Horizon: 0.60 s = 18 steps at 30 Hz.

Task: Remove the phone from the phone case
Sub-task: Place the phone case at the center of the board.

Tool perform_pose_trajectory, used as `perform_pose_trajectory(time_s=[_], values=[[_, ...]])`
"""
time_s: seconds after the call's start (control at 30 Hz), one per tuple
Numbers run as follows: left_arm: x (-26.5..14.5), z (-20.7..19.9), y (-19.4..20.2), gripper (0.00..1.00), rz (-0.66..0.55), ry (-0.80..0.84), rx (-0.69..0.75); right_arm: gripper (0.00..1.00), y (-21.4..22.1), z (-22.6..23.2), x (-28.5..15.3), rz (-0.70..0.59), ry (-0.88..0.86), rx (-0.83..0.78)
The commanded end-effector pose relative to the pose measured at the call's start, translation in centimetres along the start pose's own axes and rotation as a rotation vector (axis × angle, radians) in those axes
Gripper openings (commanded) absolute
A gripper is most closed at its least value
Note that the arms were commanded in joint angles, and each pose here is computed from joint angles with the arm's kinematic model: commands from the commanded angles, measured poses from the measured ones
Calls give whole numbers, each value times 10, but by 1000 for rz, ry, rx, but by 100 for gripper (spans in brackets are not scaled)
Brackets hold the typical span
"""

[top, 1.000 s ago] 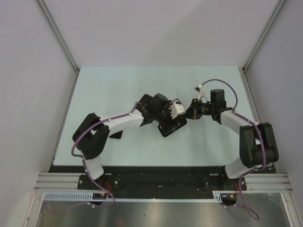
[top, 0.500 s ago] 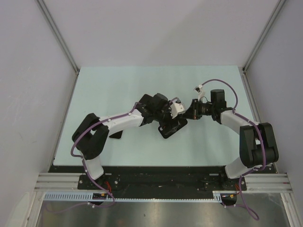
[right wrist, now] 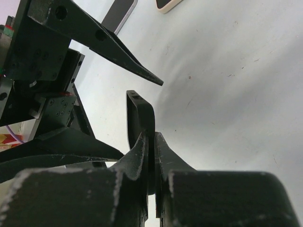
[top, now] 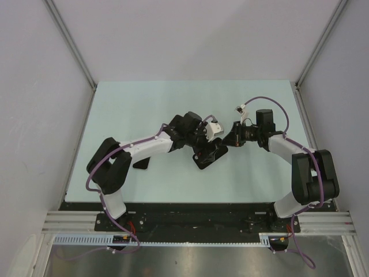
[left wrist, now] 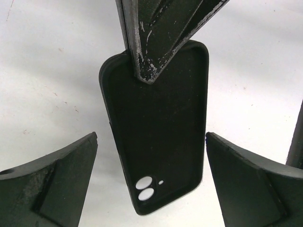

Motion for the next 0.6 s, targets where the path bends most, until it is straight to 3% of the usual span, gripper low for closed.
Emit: perform_pose_trajectory(time_s=[0.0,0.57], values=[[-14,-4,-32,100,-108,35,9,0,-11,7,1,-19,-25,-55],[6,21,-20,100,-7,-207,56,0,-16,18,0,-34,-56,19]])
Point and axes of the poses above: each gripper's point midway between its finger pads, its own x axis out along the fingers, its own z axis along the line the jaws close on, y = z × x, the point moved 3 cm from there along -x, back along the fingers, and after that the axes turned 5 degrees about x, right-handed, at the moved point
